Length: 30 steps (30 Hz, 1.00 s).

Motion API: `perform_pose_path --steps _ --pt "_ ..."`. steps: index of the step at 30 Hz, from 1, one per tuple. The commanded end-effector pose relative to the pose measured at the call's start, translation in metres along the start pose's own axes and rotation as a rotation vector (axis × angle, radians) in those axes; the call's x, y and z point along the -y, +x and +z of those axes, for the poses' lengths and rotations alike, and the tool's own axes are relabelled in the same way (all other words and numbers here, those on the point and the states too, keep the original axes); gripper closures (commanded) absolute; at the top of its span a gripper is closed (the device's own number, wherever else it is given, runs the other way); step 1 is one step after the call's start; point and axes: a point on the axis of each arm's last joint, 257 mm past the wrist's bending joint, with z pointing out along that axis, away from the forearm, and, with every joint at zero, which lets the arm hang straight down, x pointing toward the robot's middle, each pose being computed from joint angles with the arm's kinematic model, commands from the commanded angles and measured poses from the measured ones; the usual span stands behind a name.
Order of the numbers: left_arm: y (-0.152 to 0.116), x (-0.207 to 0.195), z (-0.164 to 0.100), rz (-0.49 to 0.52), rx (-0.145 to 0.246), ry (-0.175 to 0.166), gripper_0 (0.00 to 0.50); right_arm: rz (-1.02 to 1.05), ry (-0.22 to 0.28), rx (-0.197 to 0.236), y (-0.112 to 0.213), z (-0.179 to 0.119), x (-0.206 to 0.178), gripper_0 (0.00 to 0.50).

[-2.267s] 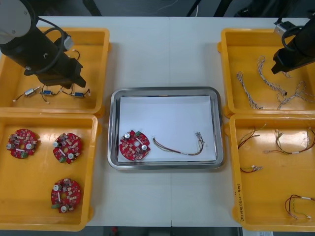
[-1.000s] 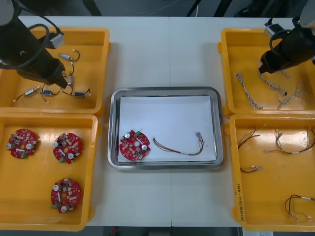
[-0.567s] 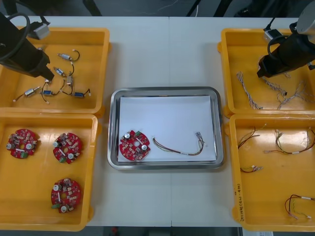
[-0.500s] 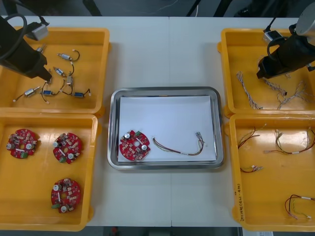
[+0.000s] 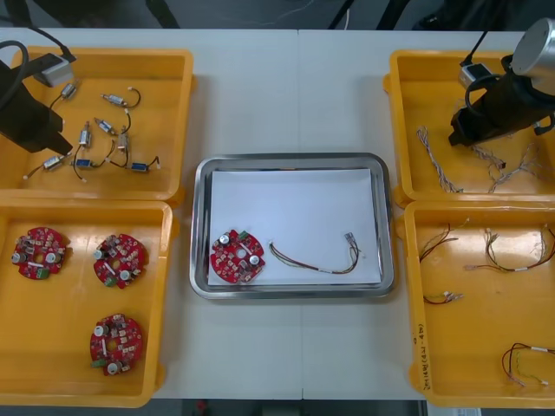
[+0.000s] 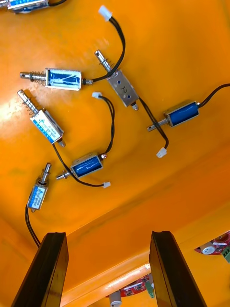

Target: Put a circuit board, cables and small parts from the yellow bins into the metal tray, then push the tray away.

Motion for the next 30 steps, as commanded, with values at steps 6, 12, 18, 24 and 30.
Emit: perform_pose_path --steps 6,12,18,24,30 --pt "0.008 -0.044 -0.023 0.277 0.037 -0.115 0.0 -0.01 -0.002 0.043 -0.026 -0.007 -0.014 0.0" --pt "0.009 -0.051 -0.02 0.302 0.045 -0.142 0.0 -0.011 -0.009 0.043 -0.027 -0.006 -0.017 0.125" --pt "0.009 -0.059 -0.018 0.319 0.036 -0.178 0.0 -0.023 -0.011 0.043 -0.027 -0.006 -0.018 0.489" --pt "0.005 -0.068 -0.013 0.346 0.018 -0.235 0.0 -0.043 -0.005 0.052 -0.03 -0.007 -0.017 0.5" --pt "0.007 -0.074 -0.002 0.335 0.023 -0.229 0.0 -0.08 0.009 0.062 -0.043 -0.028 -0.009 0.5"
